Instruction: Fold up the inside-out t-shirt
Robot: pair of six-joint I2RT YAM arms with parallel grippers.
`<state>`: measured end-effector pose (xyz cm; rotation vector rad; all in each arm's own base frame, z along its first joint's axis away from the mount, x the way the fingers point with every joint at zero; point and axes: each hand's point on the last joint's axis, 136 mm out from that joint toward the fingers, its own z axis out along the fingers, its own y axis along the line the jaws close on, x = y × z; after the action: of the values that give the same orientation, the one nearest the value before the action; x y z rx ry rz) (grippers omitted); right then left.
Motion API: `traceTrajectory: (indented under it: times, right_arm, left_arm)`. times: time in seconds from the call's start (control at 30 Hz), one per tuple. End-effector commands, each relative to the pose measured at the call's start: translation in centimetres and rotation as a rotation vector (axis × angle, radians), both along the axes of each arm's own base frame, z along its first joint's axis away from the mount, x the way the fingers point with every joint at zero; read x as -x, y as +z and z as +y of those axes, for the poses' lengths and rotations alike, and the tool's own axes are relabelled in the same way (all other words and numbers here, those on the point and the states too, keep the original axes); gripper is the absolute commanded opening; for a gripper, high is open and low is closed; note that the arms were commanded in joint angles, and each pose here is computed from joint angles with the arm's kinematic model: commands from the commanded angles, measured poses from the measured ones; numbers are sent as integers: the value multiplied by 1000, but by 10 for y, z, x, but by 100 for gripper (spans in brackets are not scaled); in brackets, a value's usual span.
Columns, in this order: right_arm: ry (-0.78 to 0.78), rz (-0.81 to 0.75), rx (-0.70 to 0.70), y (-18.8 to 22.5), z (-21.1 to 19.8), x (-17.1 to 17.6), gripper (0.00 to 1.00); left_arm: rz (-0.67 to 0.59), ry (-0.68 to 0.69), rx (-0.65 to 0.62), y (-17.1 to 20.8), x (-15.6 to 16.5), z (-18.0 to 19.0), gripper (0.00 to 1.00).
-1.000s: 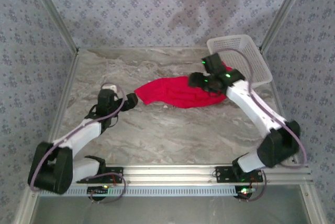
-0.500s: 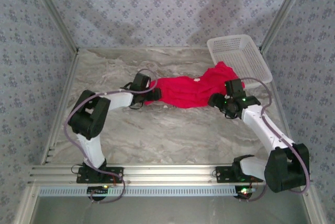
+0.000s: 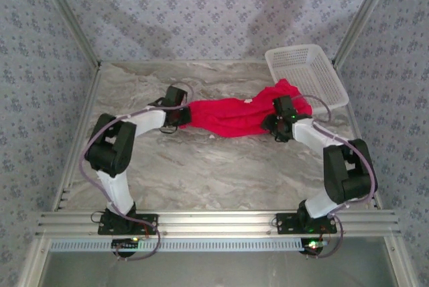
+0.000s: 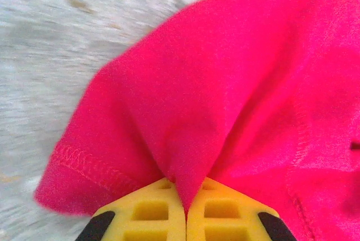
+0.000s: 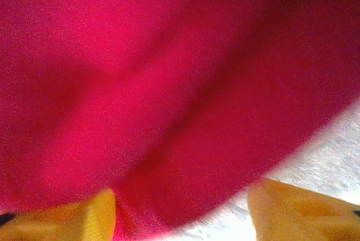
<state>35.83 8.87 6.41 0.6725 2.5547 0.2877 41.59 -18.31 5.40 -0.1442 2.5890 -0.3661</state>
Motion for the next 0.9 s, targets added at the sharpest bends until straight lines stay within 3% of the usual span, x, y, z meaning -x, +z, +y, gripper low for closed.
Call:
traceTrajectory:
  times: [0.0,0.07,0.1,0.3,0.6,0.73,0.87]
  right_arm:
    - [-75,-101,55,25,-7,-28,29]
    - [-95,-128,66,39,-11,-31,1]
    - [-100,-145,66,50,-12,-30,0]
    - [-16,-334,30,164,-7,-20,0]
    - [137,-728,-72,374,7,18,0]
    - [271,-826,-106,433,46,36,0]
    - [351,-885,-129,468,74,47,0]
  left_arm:
    - [-38,59,50,50,6,21,0]
    - [-59,67,71,71,9,24,0]
    - [-71,67,82,82,10,25,0]
    - [-191,83,127,157,21,40,0]
    - [-520,175,262,323,61,80,0]
    - [-656,201,247,382,92,104,0]
    - [-722,241,195,415,115,130,0]
